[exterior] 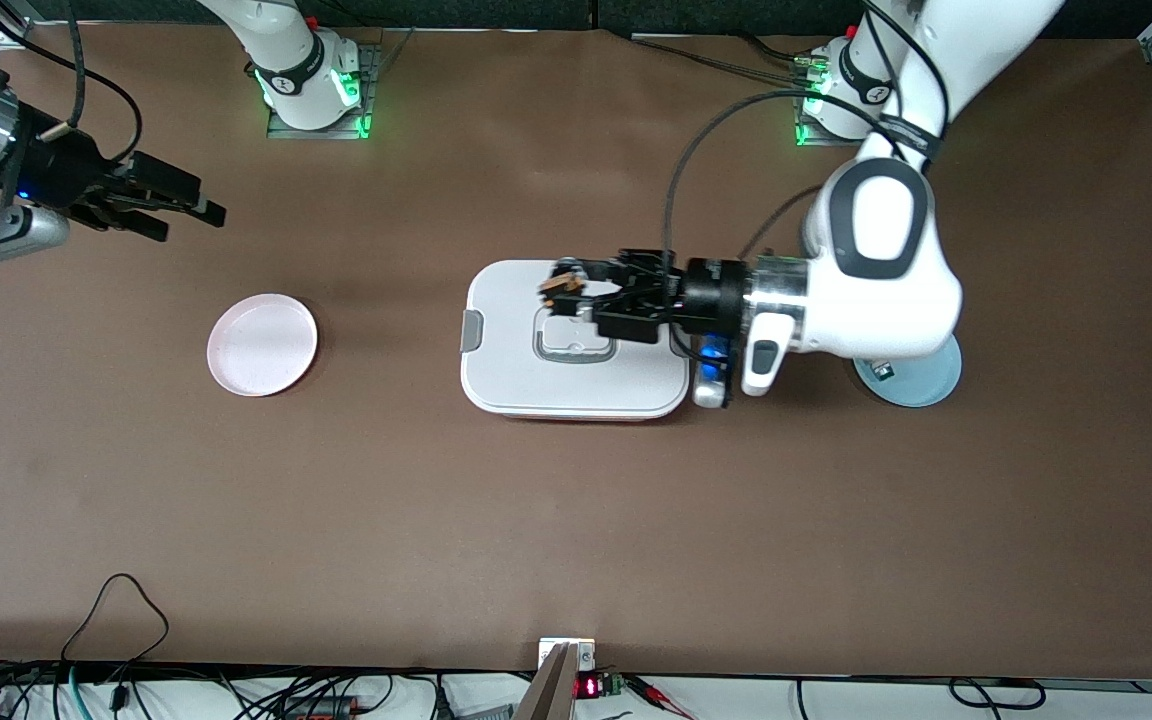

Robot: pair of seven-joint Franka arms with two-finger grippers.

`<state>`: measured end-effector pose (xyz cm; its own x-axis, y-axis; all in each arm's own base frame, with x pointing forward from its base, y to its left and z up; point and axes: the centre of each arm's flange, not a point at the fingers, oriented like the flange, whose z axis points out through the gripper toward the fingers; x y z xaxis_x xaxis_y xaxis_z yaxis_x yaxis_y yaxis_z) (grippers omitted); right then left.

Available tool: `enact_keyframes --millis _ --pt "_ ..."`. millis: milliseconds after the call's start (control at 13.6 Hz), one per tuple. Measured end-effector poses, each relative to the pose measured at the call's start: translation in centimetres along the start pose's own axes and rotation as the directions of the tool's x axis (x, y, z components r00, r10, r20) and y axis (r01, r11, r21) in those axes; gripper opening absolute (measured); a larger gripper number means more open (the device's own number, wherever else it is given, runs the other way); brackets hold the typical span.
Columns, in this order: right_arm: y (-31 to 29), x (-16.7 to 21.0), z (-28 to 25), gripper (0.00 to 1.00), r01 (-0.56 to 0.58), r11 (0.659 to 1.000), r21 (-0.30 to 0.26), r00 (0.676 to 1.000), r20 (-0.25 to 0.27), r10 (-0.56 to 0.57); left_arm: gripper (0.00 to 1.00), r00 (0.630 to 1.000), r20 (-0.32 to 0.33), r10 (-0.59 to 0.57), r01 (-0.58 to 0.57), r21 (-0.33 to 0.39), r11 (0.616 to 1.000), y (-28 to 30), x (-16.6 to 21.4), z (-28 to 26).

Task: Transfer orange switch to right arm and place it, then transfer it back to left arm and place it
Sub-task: 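Carry the switch over the box while the right gripper reaches toward it, then close the right gripper on the switch held by the left gripper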

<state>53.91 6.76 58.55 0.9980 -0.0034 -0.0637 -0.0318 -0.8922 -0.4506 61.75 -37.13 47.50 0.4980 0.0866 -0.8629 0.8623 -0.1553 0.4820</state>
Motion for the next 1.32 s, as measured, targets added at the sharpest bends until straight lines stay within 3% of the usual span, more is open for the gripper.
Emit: enact_keyframes --millis 147,294,515,588,956,1323 --pt "-1.4 0.3 1.1 1.0 -0.004 0.995 0.097 1.0 0.022 0.001 0.74 0.992 -0.011 -0.129 0.128 -0.063 0.99 -0.4 -0.8 2.8" --pt "-2.3 0.8 1.9 1.0 -0.017 0.977 0.215 0.999 0.041 0.009 0.74 0.979 0.024 -0.202 0.203 -0.125 0.971 -0.8 -1.4 4.8" --pt "-3.4 1.8 2.8 1.0 0.018 0.902 0.431 0.999 0.037 -0.038 0.74 0.96 0.058 -0.276 0.281 -0.179 0.943 -1.9 -1.6 7.4" --pt "-3.5 2.3 3.2 1.0 0.037 0.878 0.477 0.998 0.029 -0.058 0.74 0.953 0.072 -0.293 0.302 -0.186 0.935 -2.2 -1.6 7.9" --pt "-2.7 4.4 7.1 1.0 0.22 0.766 0.604 0.972 -0.07 -0.224 0.74 0.932 0.153 -0.328 0.356 -0.223 0.907 -1.5 -2.6 8.2" --pt "-5.2 5.0 9.6 1.0 0.262 0.622 0.738 0.96 -0.132 -0.247 0.74 0.93 0.166 -0.327 0.358 -0.223 0.907 -1.2 -3.3 8.5"
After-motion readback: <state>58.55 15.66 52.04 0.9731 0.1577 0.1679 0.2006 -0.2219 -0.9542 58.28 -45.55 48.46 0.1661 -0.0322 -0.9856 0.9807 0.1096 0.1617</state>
